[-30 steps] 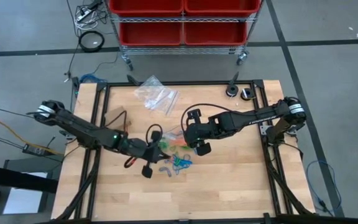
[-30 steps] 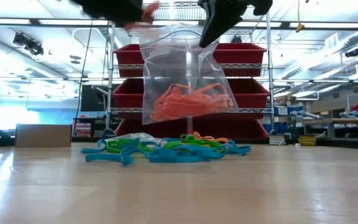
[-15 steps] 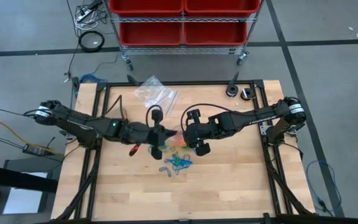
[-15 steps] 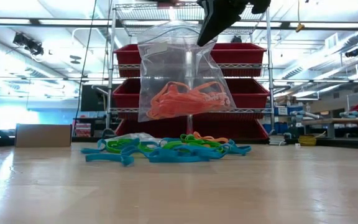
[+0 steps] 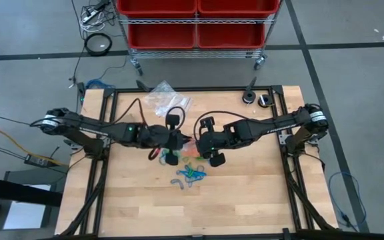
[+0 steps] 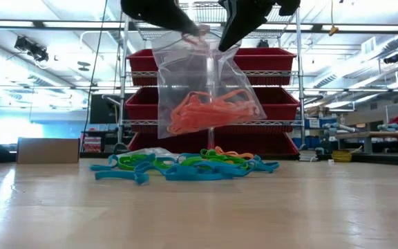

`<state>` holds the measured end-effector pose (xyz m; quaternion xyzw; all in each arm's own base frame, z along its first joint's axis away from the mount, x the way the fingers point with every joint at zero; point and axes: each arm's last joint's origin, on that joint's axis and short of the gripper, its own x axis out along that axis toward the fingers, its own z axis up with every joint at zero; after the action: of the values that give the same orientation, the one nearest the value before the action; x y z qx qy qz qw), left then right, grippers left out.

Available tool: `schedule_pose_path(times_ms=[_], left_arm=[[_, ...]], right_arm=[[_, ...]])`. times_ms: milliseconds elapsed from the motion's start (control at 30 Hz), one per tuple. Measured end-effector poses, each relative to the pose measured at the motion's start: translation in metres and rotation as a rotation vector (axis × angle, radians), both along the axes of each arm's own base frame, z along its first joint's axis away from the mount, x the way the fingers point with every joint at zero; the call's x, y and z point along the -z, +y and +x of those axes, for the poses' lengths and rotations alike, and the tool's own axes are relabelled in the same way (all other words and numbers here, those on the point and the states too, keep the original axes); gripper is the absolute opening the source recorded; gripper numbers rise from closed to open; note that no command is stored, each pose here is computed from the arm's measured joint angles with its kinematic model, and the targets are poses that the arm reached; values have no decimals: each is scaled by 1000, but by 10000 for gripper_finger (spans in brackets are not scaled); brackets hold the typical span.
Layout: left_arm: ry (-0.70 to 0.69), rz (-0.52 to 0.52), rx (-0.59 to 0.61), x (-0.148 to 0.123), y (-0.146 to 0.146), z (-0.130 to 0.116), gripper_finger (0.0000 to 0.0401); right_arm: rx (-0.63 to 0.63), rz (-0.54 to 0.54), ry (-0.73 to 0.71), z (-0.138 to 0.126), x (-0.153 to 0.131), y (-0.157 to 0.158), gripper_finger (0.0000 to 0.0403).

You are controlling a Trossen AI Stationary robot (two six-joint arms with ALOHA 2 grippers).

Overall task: Sort rubber bands
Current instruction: Put the orange rubber band into the transparent zip bag

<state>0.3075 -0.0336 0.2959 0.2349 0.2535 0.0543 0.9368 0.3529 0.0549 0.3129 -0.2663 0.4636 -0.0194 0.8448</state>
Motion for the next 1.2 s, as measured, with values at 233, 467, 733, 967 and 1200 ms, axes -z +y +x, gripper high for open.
schedule_pose_path(times_ms=[233,467,733,967,1200], left_arm=[[-53,-10,30,-20,-10,1,137],[12,-16,6,-22,-10,-2,189],[58,4,-27,-18,-9,-5,193],[184,7,-84,-9,-7,-16,193],[122,-77,-65,22,-5,-17,193]], right_arm=[[5,2,5,-1,0,0,0],[20,-5,17,-2,1,-1,0],[43,8,31,-4,2,-2,0],[180,-62,141,-17,8,-10,0],[268,-41,138,-26,-1,-28,0]])
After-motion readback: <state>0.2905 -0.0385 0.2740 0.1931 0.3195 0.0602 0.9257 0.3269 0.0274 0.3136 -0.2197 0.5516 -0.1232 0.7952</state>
